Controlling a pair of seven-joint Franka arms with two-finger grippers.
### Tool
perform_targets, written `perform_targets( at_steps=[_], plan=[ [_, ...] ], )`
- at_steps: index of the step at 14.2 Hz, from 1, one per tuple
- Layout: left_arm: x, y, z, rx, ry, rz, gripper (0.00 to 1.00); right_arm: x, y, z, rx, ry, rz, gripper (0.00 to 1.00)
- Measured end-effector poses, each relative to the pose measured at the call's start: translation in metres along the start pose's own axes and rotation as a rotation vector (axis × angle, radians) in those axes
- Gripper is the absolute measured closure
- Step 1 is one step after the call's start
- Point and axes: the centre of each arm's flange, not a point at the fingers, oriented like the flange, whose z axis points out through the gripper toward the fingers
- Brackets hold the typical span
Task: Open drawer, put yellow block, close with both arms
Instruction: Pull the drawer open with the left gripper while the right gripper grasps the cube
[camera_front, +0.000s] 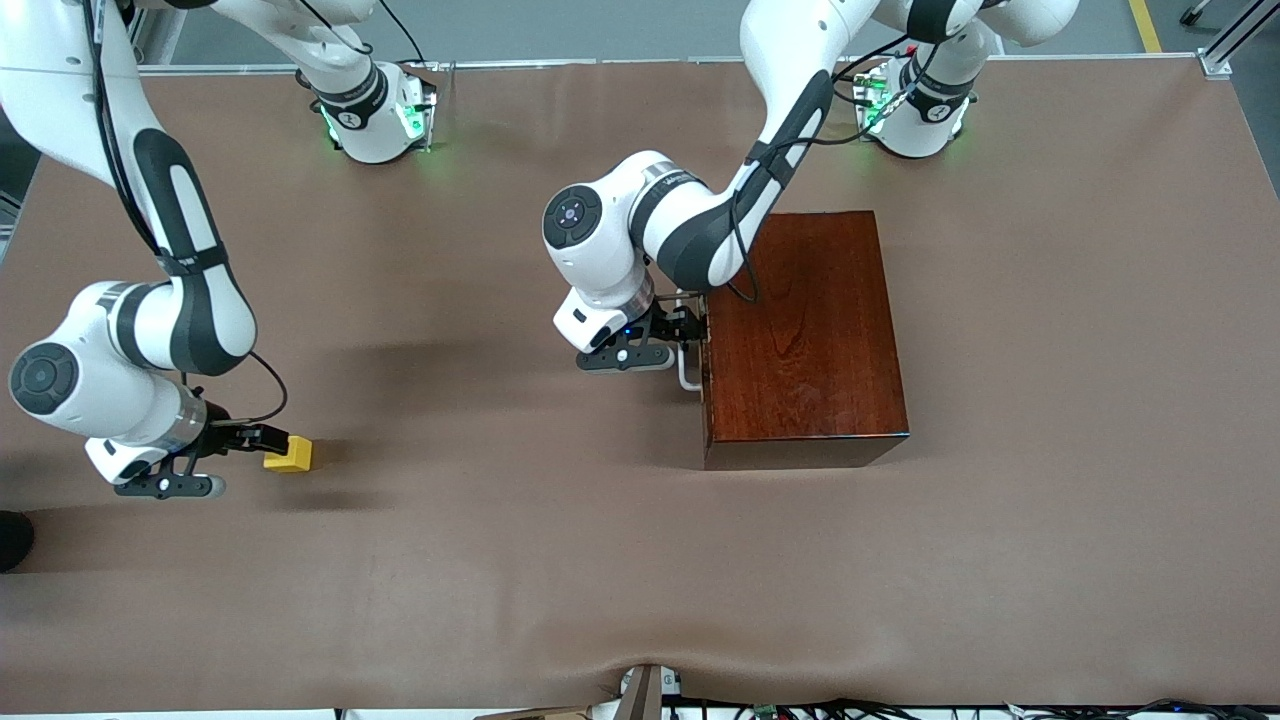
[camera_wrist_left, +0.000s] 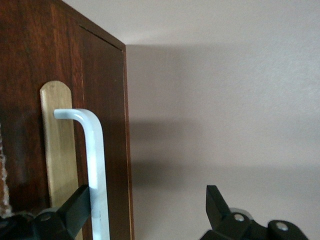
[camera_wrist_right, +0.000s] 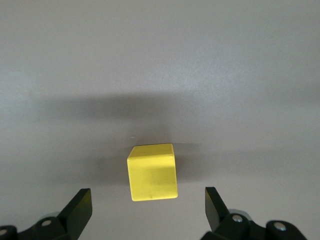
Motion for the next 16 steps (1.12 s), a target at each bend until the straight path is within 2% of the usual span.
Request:
perform_targets(
  at_steps=[6, 11, 15, 16],
  plan=[
    [-0.001, 0.008, -0.003, -0.037, 0.031, -0.012, 0.00, -0.002, -0.001, 0.036, 0.001, -0.035, -0.001, 0.00],
    [0.000, 0.019, -0.008, -0.121, 0.057, -0.047, 0.00, -0.001, -0.001, 0.067, -0.001, -0.022, -0.001, 0.00],
    [-0.004, 0.028, -0.006, -0.148, 0.067, -0.058, 0.00, -0.001, 0.000, 0.079, -0.002, -0.019, -0.003, 0.00],
    [-0.004, 0.029, -0.006, -0.153, 0.069, -0.064, 0.00, -0.001, 0.000, 0.079, -0.002, -0.019, -0.004, 0.07]
  ],
)
